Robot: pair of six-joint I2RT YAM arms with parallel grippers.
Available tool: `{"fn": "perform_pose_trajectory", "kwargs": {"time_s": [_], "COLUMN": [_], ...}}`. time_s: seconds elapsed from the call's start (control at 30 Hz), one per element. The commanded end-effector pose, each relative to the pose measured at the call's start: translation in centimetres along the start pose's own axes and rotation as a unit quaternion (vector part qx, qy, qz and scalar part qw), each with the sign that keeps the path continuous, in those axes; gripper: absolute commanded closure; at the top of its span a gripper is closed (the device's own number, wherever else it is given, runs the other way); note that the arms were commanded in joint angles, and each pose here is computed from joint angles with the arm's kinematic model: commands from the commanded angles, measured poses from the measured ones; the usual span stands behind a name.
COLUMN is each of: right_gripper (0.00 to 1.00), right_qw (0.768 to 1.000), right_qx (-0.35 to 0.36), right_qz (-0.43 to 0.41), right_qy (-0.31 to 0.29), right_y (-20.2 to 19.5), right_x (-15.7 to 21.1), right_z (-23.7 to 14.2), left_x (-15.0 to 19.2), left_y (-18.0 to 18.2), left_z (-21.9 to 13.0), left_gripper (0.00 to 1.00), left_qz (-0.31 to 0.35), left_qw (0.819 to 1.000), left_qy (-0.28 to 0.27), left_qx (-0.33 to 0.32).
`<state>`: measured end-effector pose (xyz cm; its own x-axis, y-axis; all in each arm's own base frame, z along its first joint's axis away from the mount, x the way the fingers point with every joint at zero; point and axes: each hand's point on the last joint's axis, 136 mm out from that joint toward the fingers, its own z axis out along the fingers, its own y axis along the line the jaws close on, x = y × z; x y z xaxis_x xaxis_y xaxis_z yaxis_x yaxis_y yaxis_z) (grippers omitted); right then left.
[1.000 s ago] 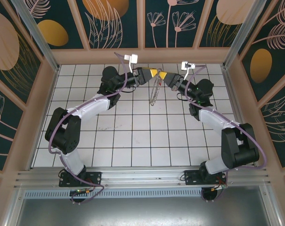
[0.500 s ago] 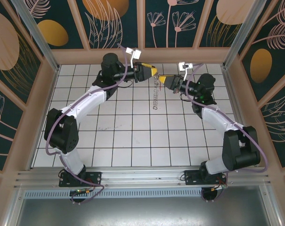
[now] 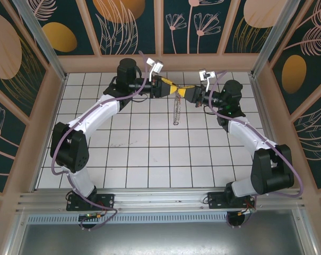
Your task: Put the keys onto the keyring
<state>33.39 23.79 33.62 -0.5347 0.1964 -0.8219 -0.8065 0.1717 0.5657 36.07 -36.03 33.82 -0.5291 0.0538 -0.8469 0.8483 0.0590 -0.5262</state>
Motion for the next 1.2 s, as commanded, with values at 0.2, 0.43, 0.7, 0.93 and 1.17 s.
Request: {"fn": "perform_pose_trajectory", "kwargs": {"time_s": [0.2, 0.43, 0.7, 0.93, 1.17], "right_gripper": [1.0, 1.0, 1.0, 1.0, 0.89], "right_qw": [0.998, 0.998, 0.998, 0.998, 0.999], "right_qx": [-0.021, -0.022, -0.021, -0.02, -0.011], "right_qz": [-0.054, -0.051, -0.051, -0.051, -0.039], "right_qy": [-0.014, -0.013, -0.018, -0.021, -0.021], "right_y": [2.2, 2.1, 1.9, 1.9, 1.5], "right_x": [-1.8, -1.7, -2.1, -2.3, -2.3], "right_z": [-0.4, -0.3, -0.2, -0.2, -0.5], "left_x": [0.2, -0.1, 0.8, 0.7, -0.5], "left_y": [0.1, -0.2, -0.7, -0.5, -0.8], "left_z": [0.4, 0.6, 1.2, 1.3, 1.0], "left_gripper": [0.66, 0.89, 0.78, 0.87, 1.0], "left_qz": [-0.005, -0.006, -0.009, -0.009, -0.001], "left_qw": [1.0, 0.999, 0.999, 0.999, 0.999], "left_qy": [-0.001, -0.007, 0.003, 0.001, -0.028], "left_qx": [0.022, 0.037, 0.052, 0.049, 0.038]}}
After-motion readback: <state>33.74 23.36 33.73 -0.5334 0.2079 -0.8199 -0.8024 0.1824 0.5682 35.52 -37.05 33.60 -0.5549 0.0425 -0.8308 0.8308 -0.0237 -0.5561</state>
